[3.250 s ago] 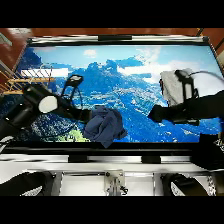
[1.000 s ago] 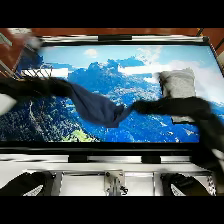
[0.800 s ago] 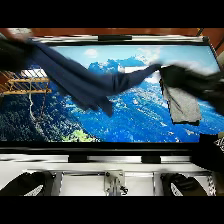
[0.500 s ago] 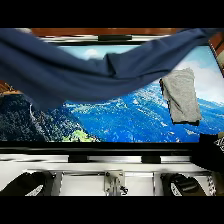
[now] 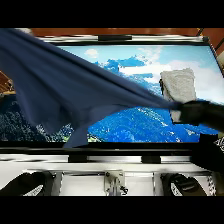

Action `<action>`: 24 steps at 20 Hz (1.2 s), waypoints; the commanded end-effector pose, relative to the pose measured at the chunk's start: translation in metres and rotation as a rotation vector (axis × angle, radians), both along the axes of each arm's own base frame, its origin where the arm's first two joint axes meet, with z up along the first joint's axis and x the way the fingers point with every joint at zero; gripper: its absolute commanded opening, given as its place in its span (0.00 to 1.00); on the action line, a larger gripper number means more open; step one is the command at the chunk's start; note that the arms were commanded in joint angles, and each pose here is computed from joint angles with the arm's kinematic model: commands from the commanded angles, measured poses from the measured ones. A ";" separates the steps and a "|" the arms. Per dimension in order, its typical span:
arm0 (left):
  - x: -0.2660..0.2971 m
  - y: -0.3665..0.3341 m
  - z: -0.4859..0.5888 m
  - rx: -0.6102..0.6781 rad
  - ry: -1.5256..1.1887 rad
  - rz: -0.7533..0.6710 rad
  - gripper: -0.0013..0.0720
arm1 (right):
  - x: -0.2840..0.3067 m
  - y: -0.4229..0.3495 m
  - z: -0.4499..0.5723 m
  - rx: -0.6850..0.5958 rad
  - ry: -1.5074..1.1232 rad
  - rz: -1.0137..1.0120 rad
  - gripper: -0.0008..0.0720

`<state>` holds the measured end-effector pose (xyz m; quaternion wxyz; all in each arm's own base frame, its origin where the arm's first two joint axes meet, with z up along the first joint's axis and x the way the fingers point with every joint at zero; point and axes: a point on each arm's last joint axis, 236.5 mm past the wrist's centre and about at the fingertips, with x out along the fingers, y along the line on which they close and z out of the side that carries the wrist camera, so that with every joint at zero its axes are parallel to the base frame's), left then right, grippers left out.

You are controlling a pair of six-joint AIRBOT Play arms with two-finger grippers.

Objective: Fold the shirts.

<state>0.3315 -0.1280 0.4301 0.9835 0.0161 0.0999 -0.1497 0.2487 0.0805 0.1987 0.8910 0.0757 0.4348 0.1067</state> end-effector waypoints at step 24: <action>0.080 0.062 -0.457 0.009 1.322 0.207 0.83 | 0.042 0.001 -0.192 -0.060 0.437 -0.104 0.11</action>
